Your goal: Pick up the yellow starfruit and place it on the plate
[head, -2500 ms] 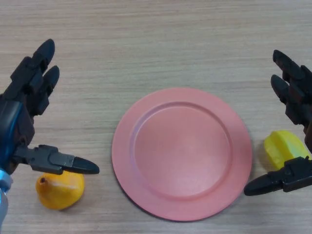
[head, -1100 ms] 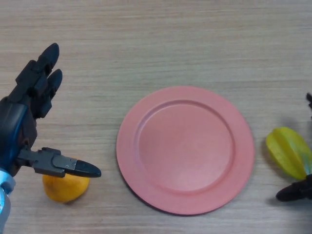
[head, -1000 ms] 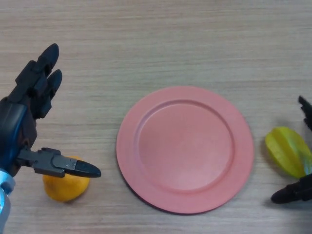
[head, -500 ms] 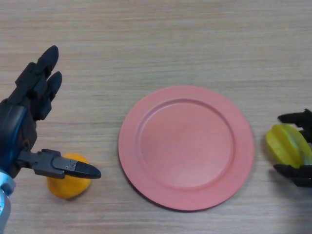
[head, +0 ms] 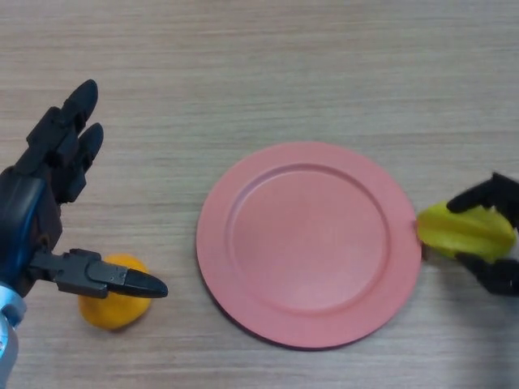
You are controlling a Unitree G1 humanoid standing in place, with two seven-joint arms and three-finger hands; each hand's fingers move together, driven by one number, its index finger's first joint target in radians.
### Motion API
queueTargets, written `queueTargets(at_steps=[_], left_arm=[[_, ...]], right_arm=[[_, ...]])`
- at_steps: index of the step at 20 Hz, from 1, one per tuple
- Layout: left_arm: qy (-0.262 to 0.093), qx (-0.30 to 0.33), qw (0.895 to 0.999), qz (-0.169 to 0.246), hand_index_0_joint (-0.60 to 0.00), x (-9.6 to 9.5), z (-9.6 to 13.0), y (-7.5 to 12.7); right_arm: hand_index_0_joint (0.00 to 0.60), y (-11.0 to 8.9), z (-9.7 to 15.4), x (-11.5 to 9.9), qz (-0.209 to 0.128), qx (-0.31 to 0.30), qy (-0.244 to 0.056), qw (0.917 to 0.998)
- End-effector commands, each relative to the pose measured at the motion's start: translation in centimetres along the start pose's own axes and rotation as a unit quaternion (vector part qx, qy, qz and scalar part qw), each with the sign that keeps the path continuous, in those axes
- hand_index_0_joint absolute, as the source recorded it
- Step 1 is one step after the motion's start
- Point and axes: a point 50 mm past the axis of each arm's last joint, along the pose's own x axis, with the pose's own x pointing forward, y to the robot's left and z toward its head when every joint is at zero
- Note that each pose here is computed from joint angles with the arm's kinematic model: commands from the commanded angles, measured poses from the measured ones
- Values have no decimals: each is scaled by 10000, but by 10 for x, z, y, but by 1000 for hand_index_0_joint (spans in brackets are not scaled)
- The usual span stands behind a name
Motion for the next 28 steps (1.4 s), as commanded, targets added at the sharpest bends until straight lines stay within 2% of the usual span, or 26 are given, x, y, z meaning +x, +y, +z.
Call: queueTargets(at_steps=[1,2,4,6,7,10,12,14,16,18,20,21,22,23,24,25,26,27,28], left_arm=[[-900,345,9951,226,0,-1,28,17],[-911,344,9950,231,0,-1,28,17],[-917,333,9949,246,0,0,29,18],[-918,307,9950,243,0,-1,28,18],[-921,288,9950,256,0,-1,28,19],[-947,291,9947,291,0,-1,29,20],[-947,308,9946,288,0,-2,29,20],[-962,322,9944,302,0,-2,31,21],[-978,350,9941,313,0,-2,31,22],[-930,292,9948,294,0,-4,31,23],[-926,270,9948,318,0,-6,32,25],[-933,256,9948,333,0,-8,31,25],[-952,270,9945,348,0,-8,31,26],[-950,278,9945,344,0,-8,31,26],[-948,290,9945,339,0,-8,31,26],[-945,322,9945,327,0,-9,31,25],[-943,353,9944,314,0,-9,32,24],[-958,377,9943,291,0,-9,34,23],[-963,377,9942,289,0,-9,35,22]], right_arm=[[600,-29,40,10,-557,-156,-1026,9930],[600,-28,45,11,-568,-237,-1158,9914],[600,-27,61,15,-624,65,-1397,9882],[600,-21,74,17,-531,272,-1540,9863],[600,-14,85,16,-361,627,-1641,9838],[600,1,104,12,-12,1304,-1714,9765],[600,15,112,11,163,1307,-1844,9740],[600,28,116,10,340,1915,-1756,9651],[600,46,118,13,439,1652,-1880,9672],[600,59,113,13,587,2090,-1601,9629],[600,72,104,11,782,2189,-1258,9644],[600,77,100,11,899,2366,-958,9627],[600,79,100,10,930,2379,-897,9627],[450,79,99,11,955,2363,-888,9629],[349,79,100,11,977,2361,-881,9628],[200,77,101,11,985,2393,-920,9616],[99,75,104,12,976,2423,-979,9603],[1,66,109,15,889,2511,-1189,9565],[0,62,112,16,836,2524,-1277,9555]])
